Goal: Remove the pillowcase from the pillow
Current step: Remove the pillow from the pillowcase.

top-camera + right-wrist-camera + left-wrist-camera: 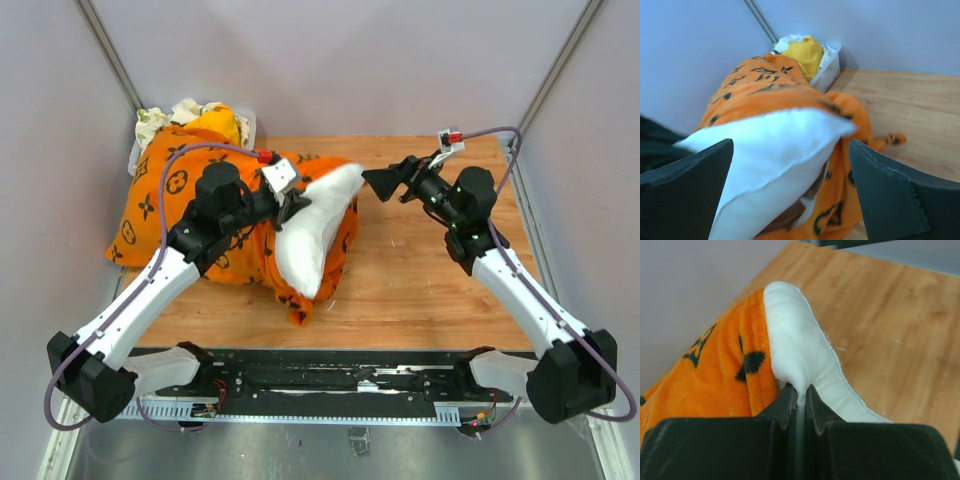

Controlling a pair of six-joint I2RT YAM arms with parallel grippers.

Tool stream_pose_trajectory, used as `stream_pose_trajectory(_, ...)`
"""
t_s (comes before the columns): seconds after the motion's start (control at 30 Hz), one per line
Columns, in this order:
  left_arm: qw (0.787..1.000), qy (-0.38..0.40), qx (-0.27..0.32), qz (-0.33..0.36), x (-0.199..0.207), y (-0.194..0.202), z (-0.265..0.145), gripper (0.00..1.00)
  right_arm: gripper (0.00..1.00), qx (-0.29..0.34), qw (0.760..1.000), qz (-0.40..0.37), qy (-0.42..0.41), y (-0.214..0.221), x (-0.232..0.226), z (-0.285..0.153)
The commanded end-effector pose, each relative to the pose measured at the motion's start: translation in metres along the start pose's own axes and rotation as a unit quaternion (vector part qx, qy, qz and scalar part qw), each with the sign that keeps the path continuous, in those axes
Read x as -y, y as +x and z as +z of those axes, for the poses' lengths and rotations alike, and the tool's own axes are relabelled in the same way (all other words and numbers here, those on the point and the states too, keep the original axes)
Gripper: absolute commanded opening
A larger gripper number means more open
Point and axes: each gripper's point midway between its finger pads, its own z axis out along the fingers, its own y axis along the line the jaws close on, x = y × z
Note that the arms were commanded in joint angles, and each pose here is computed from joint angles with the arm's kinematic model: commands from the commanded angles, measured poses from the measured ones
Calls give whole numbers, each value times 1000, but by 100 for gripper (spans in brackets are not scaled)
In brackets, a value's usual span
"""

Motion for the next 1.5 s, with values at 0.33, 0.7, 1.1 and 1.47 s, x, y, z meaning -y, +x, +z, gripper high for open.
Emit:
stream_pose_trajectory(0.33,971,192,108,89,87,-41,-48,0,86,-155,965,-85,-195,34,-47,22)
stream_pose_trajectory(0.7,957,238,130,101,108,-45,-68,0,74,-220,924,-93,-298,72,-71,18)
stream_pose_trajectory(1.1,946,282,134,84,129,-37,-69,0,1,-234,913,-90,-323,92,-77,43)
stream_pose_trajectory(1.47,867,431,212,135,207,-64,-107,0,1,-223,961,-55,-154,119,1,128)
